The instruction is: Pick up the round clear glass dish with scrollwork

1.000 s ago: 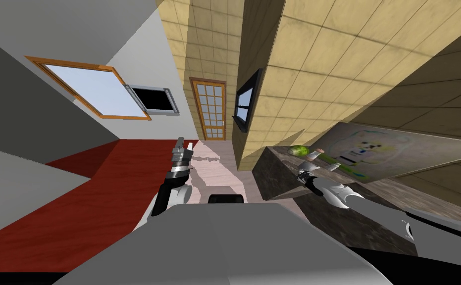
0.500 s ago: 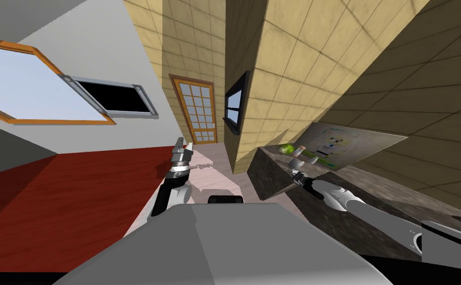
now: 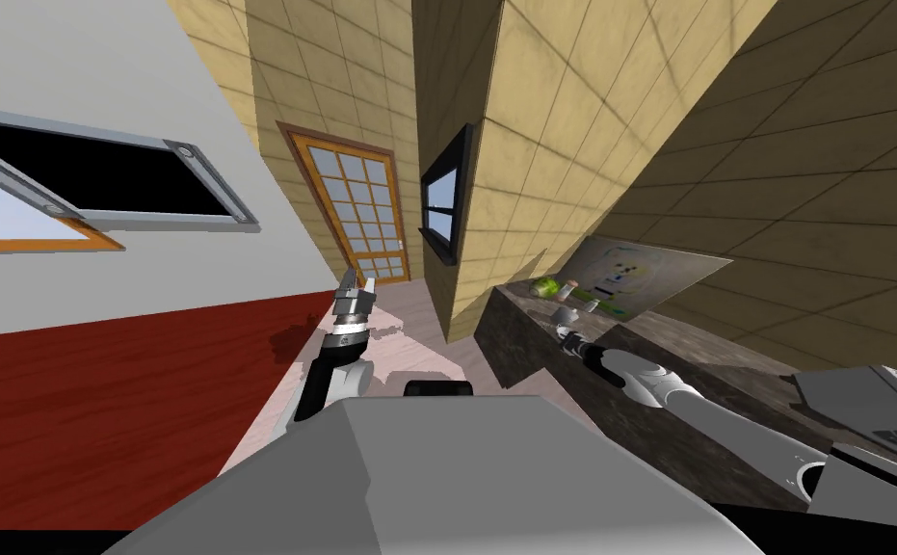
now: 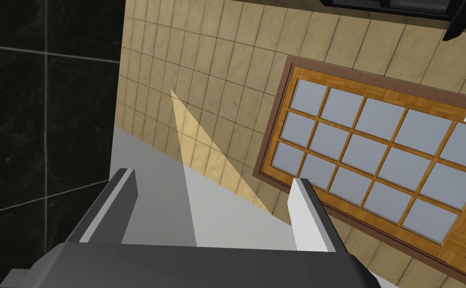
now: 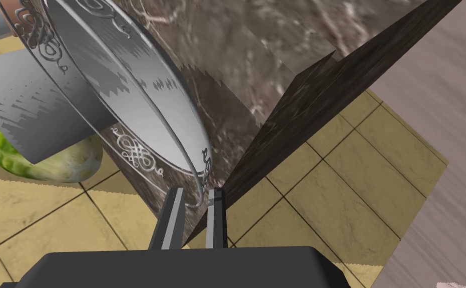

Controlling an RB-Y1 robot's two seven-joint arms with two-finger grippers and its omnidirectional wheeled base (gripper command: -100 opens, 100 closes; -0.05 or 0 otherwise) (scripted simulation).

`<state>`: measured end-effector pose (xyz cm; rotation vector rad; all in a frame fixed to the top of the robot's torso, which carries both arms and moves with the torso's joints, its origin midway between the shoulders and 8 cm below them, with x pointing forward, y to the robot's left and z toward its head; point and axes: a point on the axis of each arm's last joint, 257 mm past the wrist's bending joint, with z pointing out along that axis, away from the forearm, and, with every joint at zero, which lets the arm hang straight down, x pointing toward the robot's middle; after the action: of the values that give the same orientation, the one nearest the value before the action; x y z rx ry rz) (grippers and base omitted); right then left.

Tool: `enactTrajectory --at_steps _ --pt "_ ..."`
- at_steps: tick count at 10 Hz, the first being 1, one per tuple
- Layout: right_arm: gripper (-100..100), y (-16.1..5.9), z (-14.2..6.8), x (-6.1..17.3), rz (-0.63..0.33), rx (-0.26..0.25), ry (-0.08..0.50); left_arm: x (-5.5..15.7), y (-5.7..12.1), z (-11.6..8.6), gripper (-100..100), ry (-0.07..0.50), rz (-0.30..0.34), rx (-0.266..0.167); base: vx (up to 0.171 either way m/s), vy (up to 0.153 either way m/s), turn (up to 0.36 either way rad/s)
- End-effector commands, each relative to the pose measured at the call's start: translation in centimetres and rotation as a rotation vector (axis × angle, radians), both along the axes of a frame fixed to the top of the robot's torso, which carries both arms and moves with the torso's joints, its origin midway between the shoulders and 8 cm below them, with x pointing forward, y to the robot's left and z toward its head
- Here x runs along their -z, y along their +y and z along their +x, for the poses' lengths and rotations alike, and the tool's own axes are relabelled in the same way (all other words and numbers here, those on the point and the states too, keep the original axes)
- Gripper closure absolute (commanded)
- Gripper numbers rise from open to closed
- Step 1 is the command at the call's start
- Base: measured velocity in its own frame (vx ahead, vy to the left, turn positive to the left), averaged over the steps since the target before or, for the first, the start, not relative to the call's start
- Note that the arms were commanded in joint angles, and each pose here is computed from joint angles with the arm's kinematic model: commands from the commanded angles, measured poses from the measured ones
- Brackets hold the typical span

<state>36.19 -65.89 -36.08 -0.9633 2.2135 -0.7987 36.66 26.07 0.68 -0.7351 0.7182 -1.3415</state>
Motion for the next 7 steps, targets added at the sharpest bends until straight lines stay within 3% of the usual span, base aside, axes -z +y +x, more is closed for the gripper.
enactTrajectory --at_steps 1,2,3,4,5,7 --pt "100 0.7 0.4 -0.5 0.005 -0.035 -0.007 0.0 0.0 0.0 0 0.0 0.0 0.0 0.151 0.044 -0.289" --pt "100 0.5 0.7 -1.0 0.004 -0.03 -0.02 0.0 0.0 0.0 0 0.0 0.0 0.0 0.058 0.023 -0.049" --pt "100 2.3 -0.1 0.3 0.003 -0.104 0.013 0.0 0.0 0.0 0 0.0 0.0 0.0 0.12 0.027 -0.295" --pt "100 1.7 1.0 -1.3 0.003 -0.093 -0.025 0.0 0.0 0.0 0 0.0 0.0 0.0 0.15 0.056 -0.321" --pt "100 3.4 0.1 -0.1 -0.004 -0.163 0.003 0.0 0.0 0.0 0 0.0 0.0 0.0 0.218 0.079 -0.404" --pt "100 2.7 1.1 -1.8 -0.005 -0.153 -0.034 0.0 0.0 0.0 0 0.0 0.0 0.0 0.111 0.046 -0.114"
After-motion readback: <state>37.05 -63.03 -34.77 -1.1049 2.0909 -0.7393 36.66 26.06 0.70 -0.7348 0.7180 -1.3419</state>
